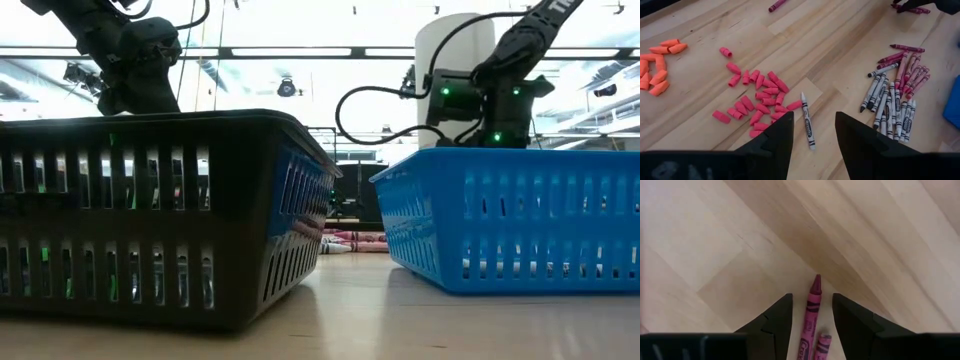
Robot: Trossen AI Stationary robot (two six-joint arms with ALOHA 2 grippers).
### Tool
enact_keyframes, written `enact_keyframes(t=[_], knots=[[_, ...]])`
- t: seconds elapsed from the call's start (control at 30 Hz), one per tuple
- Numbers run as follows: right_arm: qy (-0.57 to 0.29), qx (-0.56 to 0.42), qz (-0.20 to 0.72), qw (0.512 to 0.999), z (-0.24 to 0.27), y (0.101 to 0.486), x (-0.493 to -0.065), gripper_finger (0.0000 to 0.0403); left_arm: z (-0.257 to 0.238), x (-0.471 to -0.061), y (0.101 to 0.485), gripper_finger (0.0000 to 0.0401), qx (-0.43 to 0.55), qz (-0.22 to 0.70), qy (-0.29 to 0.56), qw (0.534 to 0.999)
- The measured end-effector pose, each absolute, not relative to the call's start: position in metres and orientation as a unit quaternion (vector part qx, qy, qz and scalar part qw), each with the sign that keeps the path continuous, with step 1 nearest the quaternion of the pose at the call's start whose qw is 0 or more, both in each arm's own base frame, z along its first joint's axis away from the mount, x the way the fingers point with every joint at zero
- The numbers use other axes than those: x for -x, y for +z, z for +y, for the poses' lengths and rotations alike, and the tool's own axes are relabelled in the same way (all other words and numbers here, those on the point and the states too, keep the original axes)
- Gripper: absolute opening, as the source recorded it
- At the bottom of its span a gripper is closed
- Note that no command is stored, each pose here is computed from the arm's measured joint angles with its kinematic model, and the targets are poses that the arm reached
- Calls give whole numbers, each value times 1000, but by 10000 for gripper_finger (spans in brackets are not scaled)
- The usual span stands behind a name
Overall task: Sort crayons
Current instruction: Put the red crayon into the right blue basket
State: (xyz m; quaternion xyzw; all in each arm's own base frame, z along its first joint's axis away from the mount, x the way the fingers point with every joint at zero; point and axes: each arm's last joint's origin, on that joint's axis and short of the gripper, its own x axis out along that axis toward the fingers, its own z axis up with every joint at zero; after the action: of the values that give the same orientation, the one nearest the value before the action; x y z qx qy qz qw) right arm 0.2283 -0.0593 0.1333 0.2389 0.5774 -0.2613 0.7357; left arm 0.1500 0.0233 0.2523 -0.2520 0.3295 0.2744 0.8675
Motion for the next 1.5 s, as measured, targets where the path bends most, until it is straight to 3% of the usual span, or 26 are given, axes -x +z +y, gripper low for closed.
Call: enact_keyframes(t=[0.3, 0.77, 1.5], knots=[[-249, -245, 567, 746, -65, 132, -227, 126, 23, -150, 252, 155, 252, 330, 275, 867], [-249, -285, 546, 747, -62, 138, -227, 22, 23, -150, 252, 155, 248, 331, 273, 869], [-216, -337, 455, 796, -44, 182, -221, 26, 23, -150, 252, 155, 249, 331, 273, 868]])
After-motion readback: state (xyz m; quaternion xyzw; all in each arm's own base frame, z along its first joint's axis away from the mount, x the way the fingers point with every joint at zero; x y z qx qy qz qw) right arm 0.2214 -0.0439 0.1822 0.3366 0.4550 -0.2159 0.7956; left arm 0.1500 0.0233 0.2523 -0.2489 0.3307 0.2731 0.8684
